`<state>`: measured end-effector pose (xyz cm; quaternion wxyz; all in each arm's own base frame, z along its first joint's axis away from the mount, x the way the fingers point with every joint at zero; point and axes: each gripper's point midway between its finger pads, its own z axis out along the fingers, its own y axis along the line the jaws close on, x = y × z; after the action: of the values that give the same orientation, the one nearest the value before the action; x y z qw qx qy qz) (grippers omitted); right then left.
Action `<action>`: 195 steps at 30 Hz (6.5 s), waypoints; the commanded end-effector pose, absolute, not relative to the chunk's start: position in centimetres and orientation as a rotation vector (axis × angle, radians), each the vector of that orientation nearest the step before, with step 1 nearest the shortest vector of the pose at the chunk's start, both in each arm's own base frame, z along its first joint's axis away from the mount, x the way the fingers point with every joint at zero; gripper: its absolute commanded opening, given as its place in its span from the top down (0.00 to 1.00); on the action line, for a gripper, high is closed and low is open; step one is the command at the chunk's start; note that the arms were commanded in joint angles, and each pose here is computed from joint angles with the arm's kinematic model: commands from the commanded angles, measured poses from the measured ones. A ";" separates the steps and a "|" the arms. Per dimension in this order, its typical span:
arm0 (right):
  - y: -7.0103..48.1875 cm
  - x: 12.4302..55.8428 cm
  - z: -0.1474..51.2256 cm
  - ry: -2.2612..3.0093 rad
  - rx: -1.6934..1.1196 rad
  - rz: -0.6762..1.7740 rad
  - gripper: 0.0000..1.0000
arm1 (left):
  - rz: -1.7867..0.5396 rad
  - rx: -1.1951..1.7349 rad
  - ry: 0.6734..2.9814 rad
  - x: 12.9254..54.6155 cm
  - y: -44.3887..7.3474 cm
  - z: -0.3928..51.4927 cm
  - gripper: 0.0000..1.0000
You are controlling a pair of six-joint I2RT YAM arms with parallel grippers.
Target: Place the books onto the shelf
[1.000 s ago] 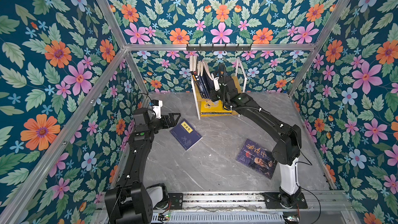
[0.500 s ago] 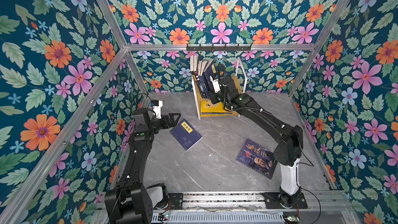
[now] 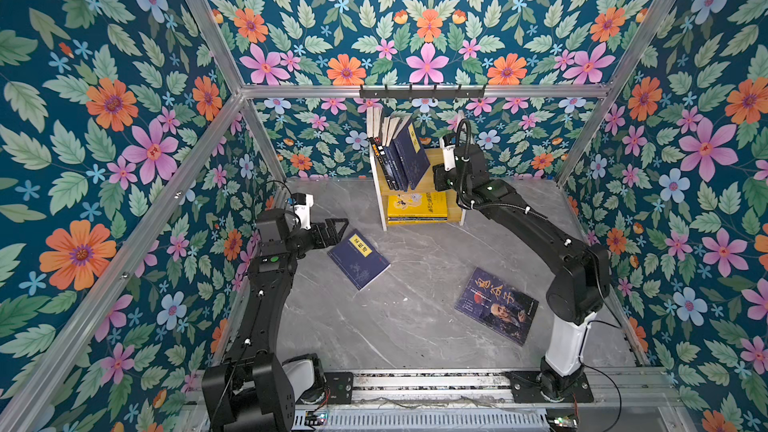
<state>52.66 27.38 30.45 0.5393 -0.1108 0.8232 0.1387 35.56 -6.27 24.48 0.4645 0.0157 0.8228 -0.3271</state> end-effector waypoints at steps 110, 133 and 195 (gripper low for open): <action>30.1 48.9 38.8 1.870 -0.452 0.473 0.79 | -0.790 0.068 2.006 35.8 -6.7 25.1 0.00; 12.4 29.9 20.3 2.292 0.215 0.325 0.01 | -0.807 0.061 2.047 36.2 -7.0 23.3 0.00; 18.6 24.4 1.1 2.612 0.762 0.638 0.14 | -0.962 0.279 2.293 32.8 -18.6 13.1 0.10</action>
<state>26.29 18.86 3.37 0.2217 0.2534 0.9064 0.2553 32.30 -18.41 13.35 0.3051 0.1163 0.8698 -0.3700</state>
